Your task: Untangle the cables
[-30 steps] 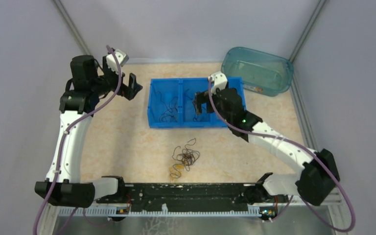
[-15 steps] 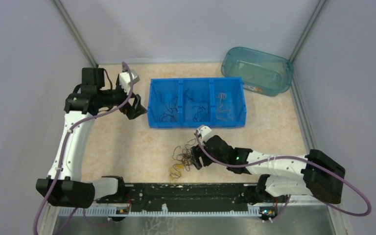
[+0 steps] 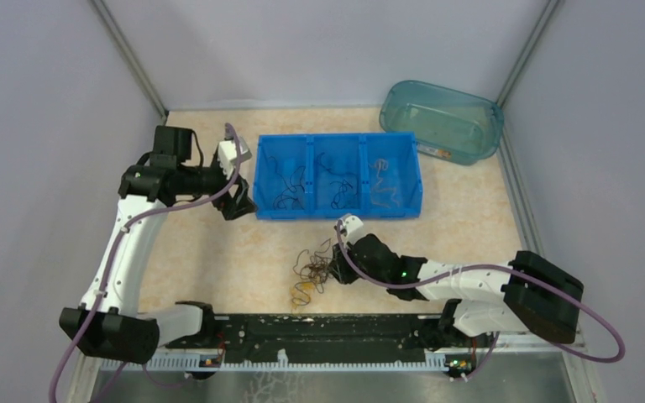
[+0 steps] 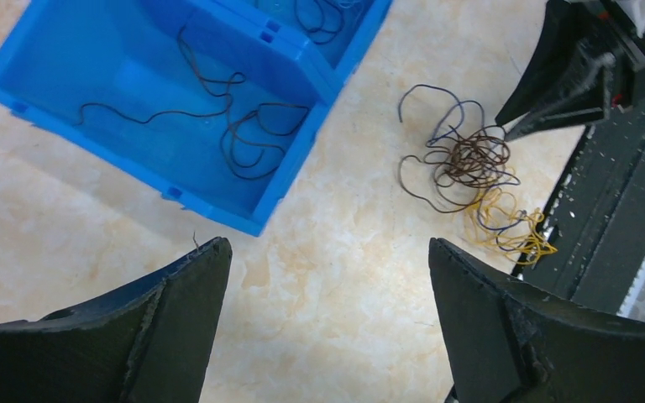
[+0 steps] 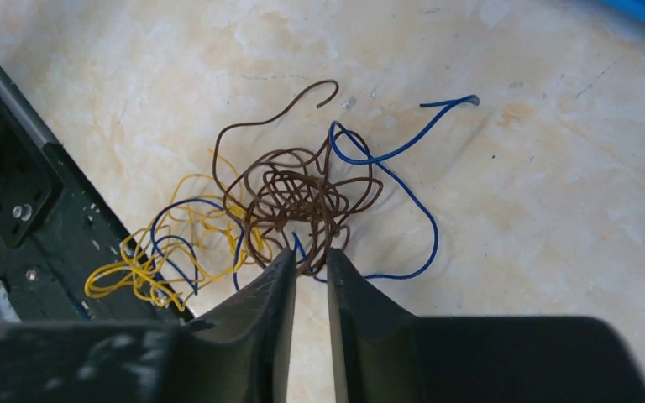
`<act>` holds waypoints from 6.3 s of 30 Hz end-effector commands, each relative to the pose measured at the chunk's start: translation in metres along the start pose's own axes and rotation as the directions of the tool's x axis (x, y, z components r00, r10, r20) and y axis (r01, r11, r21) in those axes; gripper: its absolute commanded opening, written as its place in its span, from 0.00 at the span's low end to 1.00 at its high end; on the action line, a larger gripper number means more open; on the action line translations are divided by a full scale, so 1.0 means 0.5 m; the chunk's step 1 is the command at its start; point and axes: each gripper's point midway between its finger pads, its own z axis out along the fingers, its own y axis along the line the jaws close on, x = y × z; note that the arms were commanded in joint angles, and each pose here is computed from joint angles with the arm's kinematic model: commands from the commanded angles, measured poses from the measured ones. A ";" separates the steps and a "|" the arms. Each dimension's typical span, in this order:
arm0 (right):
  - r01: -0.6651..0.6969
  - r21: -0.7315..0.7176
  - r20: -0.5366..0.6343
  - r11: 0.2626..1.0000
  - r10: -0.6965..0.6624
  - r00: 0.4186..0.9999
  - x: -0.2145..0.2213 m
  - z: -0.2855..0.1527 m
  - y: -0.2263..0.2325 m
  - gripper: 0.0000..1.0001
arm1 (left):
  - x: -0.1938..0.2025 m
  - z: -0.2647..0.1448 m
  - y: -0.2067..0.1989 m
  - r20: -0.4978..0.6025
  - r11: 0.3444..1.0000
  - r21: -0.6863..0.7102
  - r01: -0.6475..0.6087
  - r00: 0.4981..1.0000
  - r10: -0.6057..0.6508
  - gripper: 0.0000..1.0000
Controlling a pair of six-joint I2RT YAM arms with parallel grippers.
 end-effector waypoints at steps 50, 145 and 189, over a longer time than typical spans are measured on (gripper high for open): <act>-0.276 -0.198 0.125 0.940 0.304 0.944 -0.204 0.091 0.023 0.02 | 0.069 0.106 -0.240 0.117 0.880 0.321 -0.349 0.937 0.329 0.93; 0.338 -0.541 0.574 0.770 0.044 0.818 -0.333 -0.079 0.261 0.58 | -0.299 -0.121 -0.374 0.571 0.845 0.454 -0.282 0.820 -0.033 0.00; 0.170 -0.471 0.479 0.865 0.089 0.873 -0.209 -0.036 0.180 0.78 | -0.655 -0.416 -0.283 0.812 0.823 -0.346 -0.450 0.296 0.503 0.00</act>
